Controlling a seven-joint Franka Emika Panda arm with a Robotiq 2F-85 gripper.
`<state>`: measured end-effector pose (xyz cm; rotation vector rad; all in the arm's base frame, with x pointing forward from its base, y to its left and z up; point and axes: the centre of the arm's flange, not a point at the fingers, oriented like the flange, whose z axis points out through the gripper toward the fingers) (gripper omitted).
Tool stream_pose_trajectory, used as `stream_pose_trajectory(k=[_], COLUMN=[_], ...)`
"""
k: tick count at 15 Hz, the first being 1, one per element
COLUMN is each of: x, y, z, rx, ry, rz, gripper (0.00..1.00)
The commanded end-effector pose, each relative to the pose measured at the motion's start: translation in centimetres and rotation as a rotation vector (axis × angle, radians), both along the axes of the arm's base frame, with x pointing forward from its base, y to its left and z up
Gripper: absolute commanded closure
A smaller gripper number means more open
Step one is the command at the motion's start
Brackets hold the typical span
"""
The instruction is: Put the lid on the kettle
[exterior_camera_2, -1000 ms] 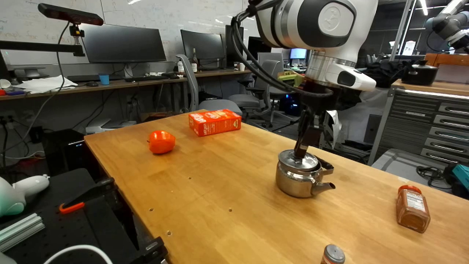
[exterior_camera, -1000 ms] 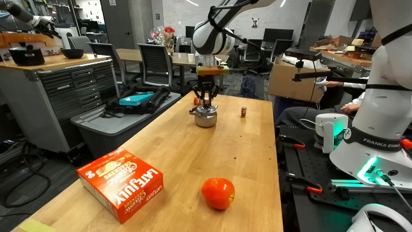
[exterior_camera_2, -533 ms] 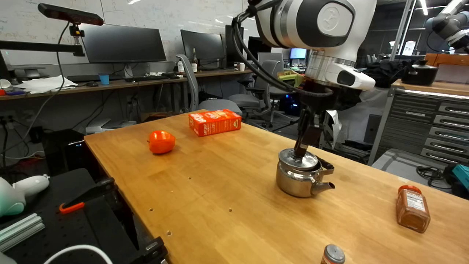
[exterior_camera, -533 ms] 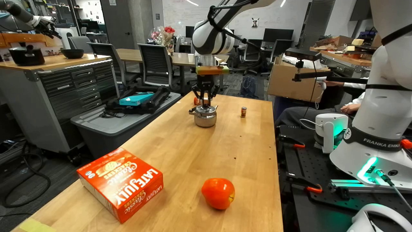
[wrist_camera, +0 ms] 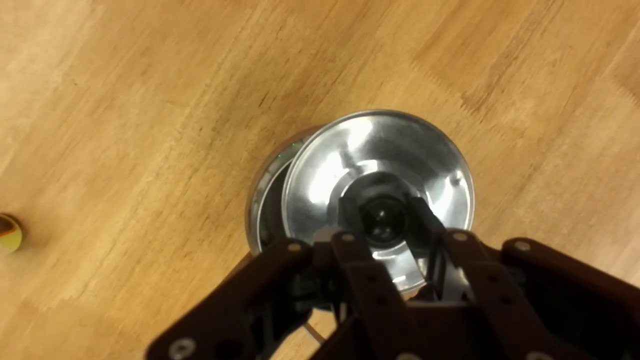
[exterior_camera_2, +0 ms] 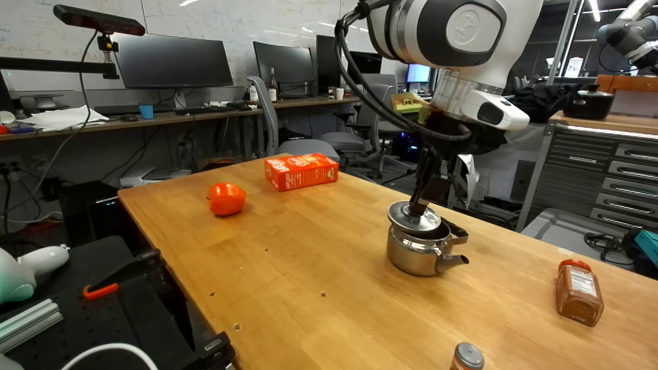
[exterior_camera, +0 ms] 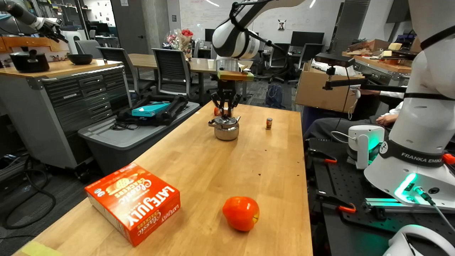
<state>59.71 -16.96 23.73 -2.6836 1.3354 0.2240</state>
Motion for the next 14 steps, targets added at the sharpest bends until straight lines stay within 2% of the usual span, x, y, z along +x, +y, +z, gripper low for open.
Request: stream_pose_trajectory(k=[1,10,14], x=[0.0,-0.3,-0.6], y=[-0.6,-2.3,-2.4], z=[1.0,0.9,0.6], rx=[0.047,0.054,0.045], ry=[-0.016,-0.025,-0.012], rz=[0.006,-0.075,-0.073], gripper=[0.93,0.93,0.93])
